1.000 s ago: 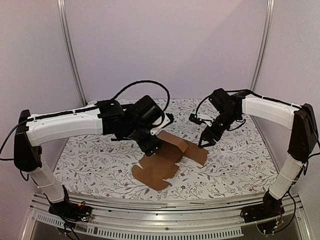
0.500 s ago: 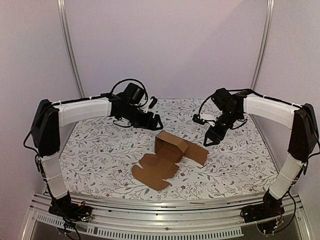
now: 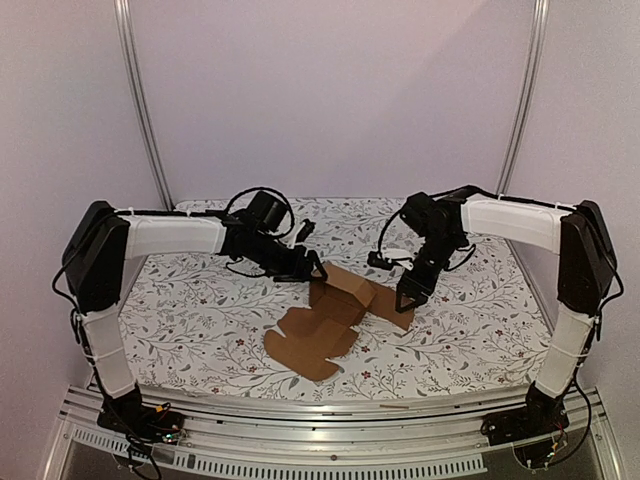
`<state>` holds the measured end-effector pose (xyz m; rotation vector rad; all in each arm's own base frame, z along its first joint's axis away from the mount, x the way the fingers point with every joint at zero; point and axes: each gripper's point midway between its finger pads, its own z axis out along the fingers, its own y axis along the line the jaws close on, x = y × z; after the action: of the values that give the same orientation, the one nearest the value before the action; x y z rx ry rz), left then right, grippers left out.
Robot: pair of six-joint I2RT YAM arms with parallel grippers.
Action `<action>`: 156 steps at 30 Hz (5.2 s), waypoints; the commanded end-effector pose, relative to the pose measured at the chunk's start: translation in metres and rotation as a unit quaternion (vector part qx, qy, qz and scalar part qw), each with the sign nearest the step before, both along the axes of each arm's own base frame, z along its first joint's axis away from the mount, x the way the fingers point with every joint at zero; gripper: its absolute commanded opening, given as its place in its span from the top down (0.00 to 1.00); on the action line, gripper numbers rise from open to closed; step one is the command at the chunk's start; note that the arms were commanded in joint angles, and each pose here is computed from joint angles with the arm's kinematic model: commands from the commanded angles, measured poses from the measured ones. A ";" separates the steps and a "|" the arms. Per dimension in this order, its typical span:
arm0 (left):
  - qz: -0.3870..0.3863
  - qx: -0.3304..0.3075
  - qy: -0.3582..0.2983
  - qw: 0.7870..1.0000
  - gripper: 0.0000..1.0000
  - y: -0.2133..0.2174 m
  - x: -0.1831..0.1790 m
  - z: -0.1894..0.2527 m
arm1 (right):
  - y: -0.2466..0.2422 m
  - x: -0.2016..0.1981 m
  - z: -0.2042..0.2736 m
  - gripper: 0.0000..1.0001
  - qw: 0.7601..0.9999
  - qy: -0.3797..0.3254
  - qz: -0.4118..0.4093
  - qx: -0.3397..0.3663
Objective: Fold the paper box
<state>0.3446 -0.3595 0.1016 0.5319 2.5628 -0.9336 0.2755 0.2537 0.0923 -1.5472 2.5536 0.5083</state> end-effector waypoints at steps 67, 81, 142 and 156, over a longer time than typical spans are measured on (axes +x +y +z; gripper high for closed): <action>0.159 -0.085 0.041 0.983 0.34 0.056 -0.055 -0.017 | 0.018 0.097 0.024 0.64 0.989 -0.103 0.099 0.028; 0.157 -0.101 0.063 0.980 0.41 0.051 -0.061 -0.024 | 0.037 0.044 -0.032 0.65 0.981 -0.086 0.176 -0.015; 0.142 -0.098 0.049 0.984 0.46 0.050 -0.065 -0.018 | 0.075 -0.051 0.028 0.34 0.999 0.016 0.047 0.021; 0.156 -0.099 0.045 0.982 0.46 0.051 -0.061 -0.014 | 0.094 -0.093 0.026 0.20 0.997 0.072 0.022 0.003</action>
<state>0.2866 -0.3109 0.0871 0.0263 2.4778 -1.1454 0.2027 0.3474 0.1263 -1.6132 2.5723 0.7455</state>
